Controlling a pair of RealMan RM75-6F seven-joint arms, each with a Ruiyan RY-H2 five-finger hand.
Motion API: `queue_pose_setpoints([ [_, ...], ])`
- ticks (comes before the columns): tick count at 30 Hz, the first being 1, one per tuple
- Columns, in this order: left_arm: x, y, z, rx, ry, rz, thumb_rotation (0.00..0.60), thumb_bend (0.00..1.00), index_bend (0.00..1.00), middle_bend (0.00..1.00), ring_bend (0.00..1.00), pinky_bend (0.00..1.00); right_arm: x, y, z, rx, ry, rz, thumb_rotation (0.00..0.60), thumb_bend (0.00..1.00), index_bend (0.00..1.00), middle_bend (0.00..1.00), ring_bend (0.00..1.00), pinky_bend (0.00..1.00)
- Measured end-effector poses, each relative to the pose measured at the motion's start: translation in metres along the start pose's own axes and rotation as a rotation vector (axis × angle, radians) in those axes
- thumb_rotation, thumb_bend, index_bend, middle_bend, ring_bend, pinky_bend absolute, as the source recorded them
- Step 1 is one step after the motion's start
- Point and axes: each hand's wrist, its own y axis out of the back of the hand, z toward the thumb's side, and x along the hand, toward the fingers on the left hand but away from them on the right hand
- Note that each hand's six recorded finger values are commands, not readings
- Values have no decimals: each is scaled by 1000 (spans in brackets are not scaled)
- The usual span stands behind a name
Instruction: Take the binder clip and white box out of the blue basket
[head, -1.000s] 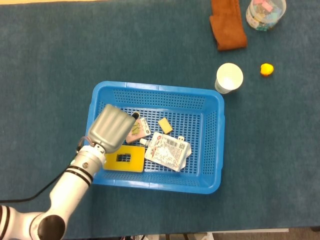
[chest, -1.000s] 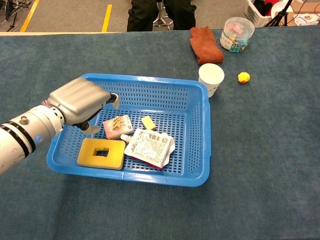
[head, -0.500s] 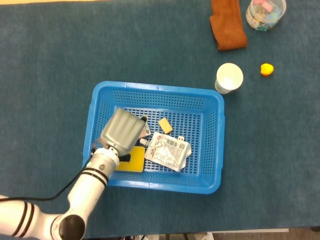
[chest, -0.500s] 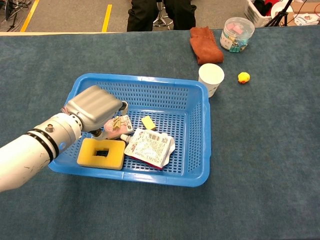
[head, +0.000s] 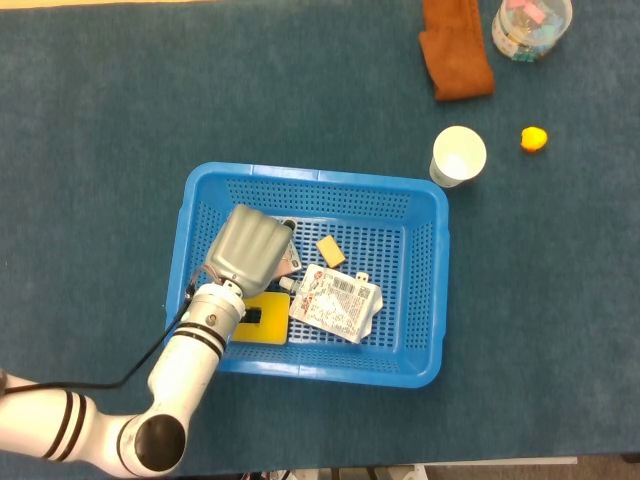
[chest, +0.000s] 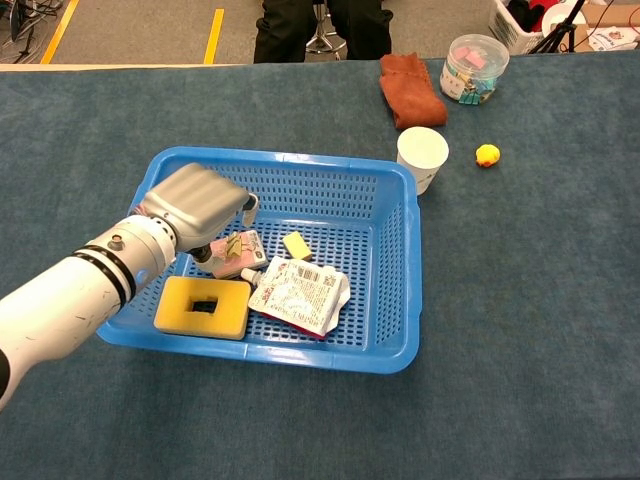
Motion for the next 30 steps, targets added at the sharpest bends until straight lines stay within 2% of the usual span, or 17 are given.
queue_pose_setpoints([
  [10, 8, -2, 4, -39, 11, -7, 600, 185, 342, 817, 759, 871, 0, -1, -3, 1, -6, 2, 600, 256, 352, 261, 102, 135],
  [30, 16, -8, -2, -41, 51, -8, 600, 185, 408, 825, 780, 887, 3, -1, -7, -6, -17, 1, 600, 256, 352, 261, 103, 135],
])
